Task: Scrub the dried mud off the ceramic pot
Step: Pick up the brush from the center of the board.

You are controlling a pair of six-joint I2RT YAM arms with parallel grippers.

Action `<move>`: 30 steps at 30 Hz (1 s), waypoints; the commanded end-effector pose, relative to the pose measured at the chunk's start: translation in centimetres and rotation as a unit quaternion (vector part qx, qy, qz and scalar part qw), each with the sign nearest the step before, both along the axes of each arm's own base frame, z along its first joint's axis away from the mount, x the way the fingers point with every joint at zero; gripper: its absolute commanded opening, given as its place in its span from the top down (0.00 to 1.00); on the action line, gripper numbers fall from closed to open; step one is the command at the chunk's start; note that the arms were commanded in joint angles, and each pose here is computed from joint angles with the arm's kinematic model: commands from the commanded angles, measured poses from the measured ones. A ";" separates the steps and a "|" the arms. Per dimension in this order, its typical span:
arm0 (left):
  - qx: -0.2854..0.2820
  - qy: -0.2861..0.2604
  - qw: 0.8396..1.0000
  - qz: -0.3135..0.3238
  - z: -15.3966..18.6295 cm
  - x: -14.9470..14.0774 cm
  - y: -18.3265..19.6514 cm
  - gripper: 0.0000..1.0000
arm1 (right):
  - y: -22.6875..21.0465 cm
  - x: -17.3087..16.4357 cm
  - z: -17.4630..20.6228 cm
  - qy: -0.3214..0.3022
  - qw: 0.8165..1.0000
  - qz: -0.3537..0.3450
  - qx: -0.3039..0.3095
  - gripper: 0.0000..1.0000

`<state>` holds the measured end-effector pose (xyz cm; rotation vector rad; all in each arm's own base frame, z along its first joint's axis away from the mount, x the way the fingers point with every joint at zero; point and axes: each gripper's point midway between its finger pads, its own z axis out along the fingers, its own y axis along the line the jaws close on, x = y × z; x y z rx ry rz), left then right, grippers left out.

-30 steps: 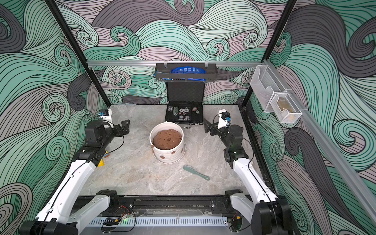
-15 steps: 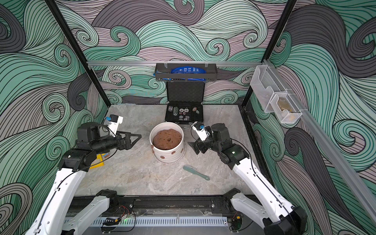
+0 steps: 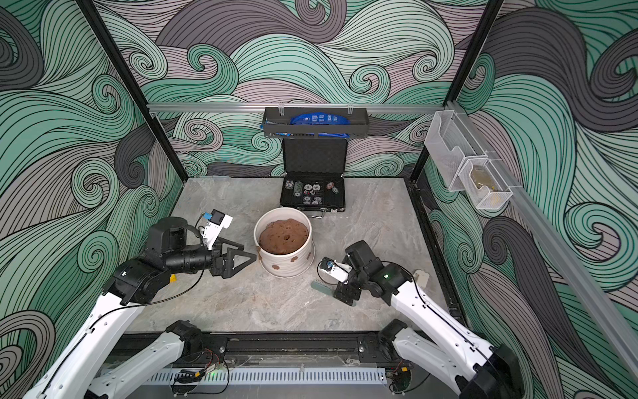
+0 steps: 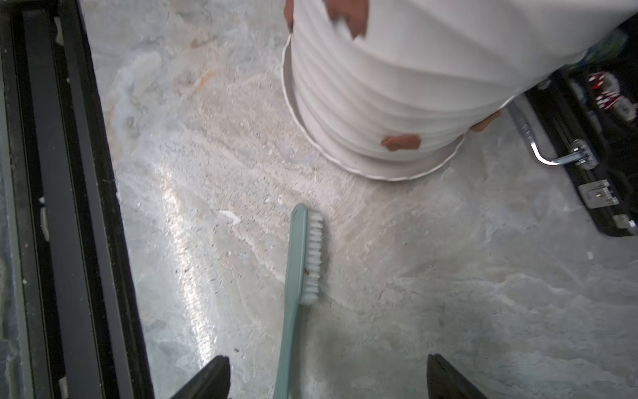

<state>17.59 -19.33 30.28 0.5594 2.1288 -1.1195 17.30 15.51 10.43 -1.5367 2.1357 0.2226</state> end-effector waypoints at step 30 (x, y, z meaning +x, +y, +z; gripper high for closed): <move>0.048 0.052 0.997 -0.040 -4.8 -2.0 -3.0 0.01 | -0.6 -1.2 -8.1 0.032 0.989 0.042 -0.136 0.49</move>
